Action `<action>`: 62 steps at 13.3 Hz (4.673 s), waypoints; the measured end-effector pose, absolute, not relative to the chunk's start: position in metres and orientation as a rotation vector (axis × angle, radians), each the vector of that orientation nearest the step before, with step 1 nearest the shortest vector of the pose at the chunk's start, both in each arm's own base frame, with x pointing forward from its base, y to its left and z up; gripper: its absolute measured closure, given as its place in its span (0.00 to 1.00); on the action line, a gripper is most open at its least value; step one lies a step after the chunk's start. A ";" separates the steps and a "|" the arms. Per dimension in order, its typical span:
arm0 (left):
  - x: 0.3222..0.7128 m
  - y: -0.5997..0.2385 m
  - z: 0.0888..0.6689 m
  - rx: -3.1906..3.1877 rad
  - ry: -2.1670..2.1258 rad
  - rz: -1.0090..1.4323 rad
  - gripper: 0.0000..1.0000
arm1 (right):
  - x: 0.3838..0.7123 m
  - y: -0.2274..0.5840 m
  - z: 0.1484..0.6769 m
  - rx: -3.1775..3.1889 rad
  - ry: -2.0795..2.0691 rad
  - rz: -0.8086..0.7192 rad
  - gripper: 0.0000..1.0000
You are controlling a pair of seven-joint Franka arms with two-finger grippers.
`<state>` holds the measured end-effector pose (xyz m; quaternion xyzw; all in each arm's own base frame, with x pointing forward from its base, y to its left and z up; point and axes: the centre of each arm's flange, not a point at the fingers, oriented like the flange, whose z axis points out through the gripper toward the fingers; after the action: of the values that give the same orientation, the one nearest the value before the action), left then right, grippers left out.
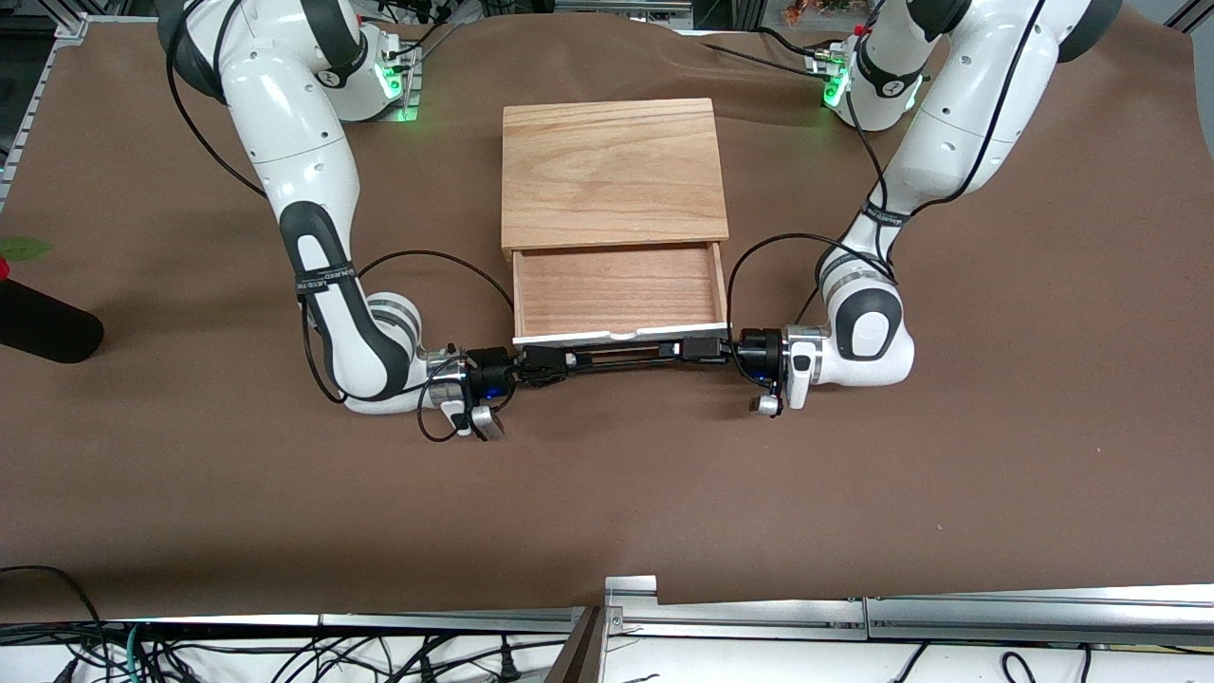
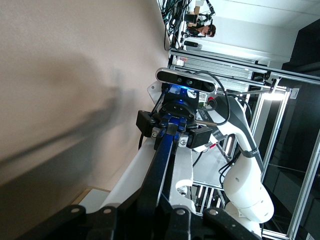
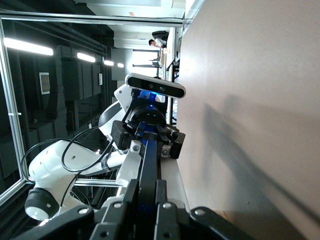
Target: Pull top drawer with both arms simultaneously
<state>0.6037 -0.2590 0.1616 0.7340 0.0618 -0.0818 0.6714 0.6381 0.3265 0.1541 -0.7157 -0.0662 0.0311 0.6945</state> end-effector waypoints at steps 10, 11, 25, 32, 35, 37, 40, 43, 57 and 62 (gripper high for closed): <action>0.603 -0.217 0.146 1.670 0.246 -0.253 0.55 | 0.681 0.243 0.184 -1.577 -0.130 -0.030 0.00; 0.605 -0.200 0.140 1.702 0.265 -0.242 0.40 | 0.685 0.231 0.184 -1.617 -0.151 -0.032 0.00; 0.595 0.004 0.417 2.805 -0.152 -0.199 0.00 | 0.747 0.130 0.303 -2.246 -0.031 0.156 0.00; 0.554 0.035 0.520 3.060 -0.367 -0.068 0.00 | 0.749 0.110 0.326 -2.604 0.147 0.226 0.00; 0.525 0.044 0.556 3.080 -0.181 -0.096 0.00 | 0.742 0.080 0.364 -2.780 0.150 0.239 0.00; 0.507 0.045 0.579 3.107 -0.058 -0.100 0.00 | 0.736 0.054 0.397 -2.906 0.143 0.212 0.00; 0.490 0.047 0.594 3.128 0.046 -0.127 0.00 | 0.720 0.024 0.436 -3.015 0.158 0.193 0.00; 0.486 0.050 0.594 3.148 0.073 -0.164 0.00 | 0.702 -0.017 0.460 -3.034 0.223 0.190 0.00; 0.494 0.060 0.595 3.146 0.102 -0.157 0.00 | 0.572 -0.110 0.584 -3.138 0.126 0.099 0.00; 0.493 0.056 0.595 3.145 0.092 -0.175 0.00 | 0.558 -0.098 0.580 -3.130 0.088 0.132 0.00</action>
<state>0.4929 0.0563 0.5946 0.9980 0.0292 -0.0556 -0.0050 0.5584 -0.0980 0.5800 -0.9987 0.0280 0.0420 0.0036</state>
